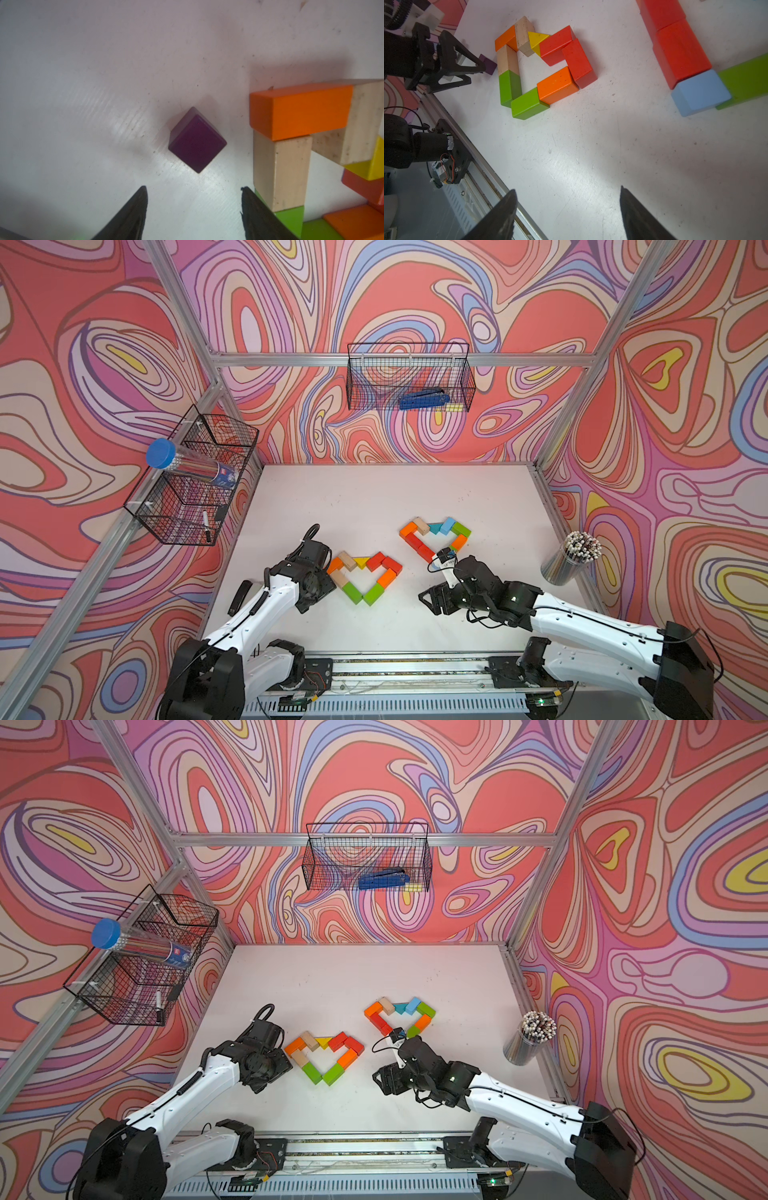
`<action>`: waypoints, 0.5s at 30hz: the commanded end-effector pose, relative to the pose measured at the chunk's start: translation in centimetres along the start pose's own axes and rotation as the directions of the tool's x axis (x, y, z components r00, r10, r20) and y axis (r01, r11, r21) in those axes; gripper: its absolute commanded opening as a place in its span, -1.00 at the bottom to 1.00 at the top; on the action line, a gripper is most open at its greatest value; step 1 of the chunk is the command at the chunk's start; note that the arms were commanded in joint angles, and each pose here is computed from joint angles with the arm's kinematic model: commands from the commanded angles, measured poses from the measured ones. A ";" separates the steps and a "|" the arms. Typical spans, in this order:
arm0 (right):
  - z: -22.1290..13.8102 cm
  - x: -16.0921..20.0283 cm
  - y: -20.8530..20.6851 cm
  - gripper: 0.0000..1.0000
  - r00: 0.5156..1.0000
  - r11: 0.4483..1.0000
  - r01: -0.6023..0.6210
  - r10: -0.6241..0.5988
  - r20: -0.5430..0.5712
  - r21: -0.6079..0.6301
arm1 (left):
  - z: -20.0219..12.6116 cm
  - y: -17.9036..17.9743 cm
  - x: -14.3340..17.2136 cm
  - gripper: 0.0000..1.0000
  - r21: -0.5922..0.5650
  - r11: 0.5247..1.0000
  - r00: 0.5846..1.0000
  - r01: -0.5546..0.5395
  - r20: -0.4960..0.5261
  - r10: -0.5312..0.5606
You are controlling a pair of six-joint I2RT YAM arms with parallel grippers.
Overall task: Assemble a heart with building blocks
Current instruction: Pick up the building block from the center of the board.
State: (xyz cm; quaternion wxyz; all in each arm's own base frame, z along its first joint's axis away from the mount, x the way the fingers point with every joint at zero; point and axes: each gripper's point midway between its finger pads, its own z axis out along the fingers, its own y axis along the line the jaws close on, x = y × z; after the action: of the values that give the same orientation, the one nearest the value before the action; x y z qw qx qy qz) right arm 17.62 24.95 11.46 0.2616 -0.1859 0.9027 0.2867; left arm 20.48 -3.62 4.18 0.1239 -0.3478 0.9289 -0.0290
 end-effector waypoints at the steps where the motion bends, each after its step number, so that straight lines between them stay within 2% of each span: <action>1: -0.3 -0.9 0.4 0.56 1.000 1.000 0.005 -0.005 0.023 -0.003 | 0.4 -0.4 -1.0 0.38 0.008 1.000 1.000 -0.024 0.010 0.024; 15: -0.1 -0.7 0.2 0.57 1.000 1.000 0.000 -0.001 0.017 0.007 | 1.9 -1.4 -2.4 0.13 0.053 0.998 1.000 0.024 0.004 -0.024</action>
State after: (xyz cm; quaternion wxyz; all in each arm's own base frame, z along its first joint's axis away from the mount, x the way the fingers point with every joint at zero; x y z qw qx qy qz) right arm 17.62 24.93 11.42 0.2610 -0.1857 0.9031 0.2860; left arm 22.94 -3.10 3.09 0.1303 -0.3547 0.9246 -0.0491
